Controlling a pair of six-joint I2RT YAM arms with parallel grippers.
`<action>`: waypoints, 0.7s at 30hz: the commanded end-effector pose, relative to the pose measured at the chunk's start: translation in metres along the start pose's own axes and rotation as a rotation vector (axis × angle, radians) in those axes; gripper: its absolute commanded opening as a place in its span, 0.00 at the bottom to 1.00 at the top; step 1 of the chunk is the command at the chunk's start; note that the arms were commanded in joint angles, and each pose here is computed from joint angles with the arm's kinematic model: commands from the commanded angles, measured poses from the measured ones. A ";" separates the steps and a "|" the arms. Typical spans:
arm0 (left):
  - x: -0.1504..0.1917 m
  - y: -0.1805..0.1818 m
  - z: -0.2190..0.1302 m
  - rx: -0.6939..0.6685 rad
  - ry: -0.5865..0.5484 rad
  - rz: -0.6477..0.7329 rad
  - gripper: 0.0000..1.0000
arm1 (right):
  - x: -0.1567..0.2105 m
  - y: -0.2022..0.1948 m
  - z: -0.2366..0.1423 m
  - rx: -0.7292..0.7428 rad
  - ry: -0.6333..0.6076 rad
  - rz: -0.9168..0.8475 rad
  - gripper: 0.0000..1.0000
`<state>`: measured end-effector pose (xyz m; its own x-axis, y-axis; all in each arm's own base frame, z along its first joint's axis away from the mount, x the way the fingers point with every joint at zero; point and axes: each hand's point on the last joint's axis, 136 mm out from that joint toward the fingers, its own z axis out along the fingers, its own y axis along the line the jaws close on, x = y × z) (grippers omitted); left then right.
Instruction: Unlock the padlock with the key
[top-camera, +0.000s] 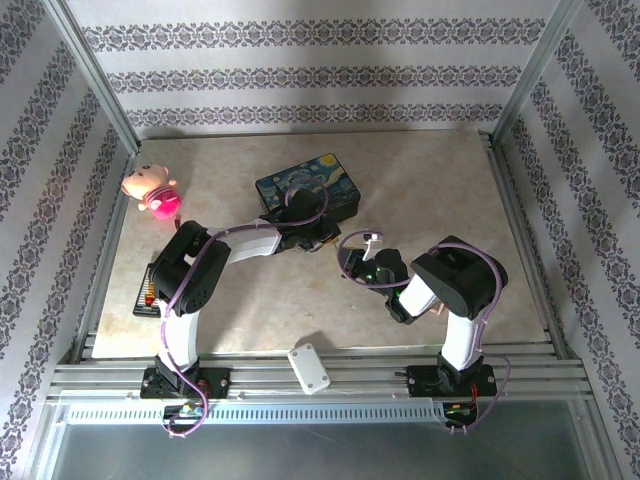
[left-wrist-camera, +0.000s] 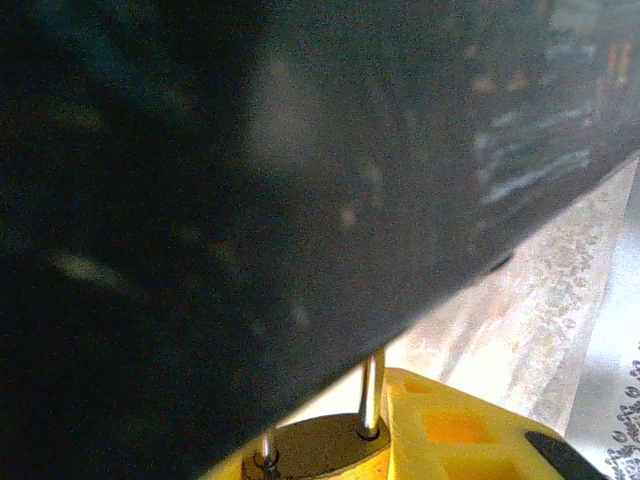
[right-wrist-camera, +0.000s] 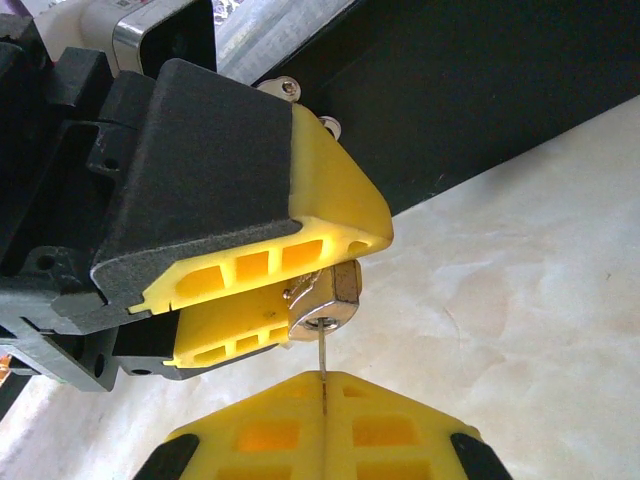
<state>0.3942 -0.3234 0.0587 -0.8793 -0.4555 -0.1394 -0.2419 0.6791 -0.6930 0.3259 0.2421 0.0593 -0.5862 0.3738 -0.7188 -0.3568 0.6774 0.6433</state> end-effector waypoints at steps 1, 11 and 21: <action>0.009 0.007 0.002 0.012 0.063 -0.060 0.30 | -0.022 0.008 0.005 -0.024 -0.078 0.028 0.00; 0.013 0.008 0.004 0.021 0.077 -0.065 0.30 | -0.031 0.003 0.007 -0.027 -0.093 0.112 0.00; 0.016 0.009 0.005 0.036 0.086 -0.072 0.30 | -0.040 -0.004 0.008 -0.050 -0.082 0.239 0.00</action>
<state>0.4011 -0.3227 0.0617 -0.8692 -0.4721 -0.1472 -0.2293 0.6486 -0.7258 0.3402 0.2348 0.0664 -0.6393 0.5030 -0.5816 -0.2554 0.5745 0.7776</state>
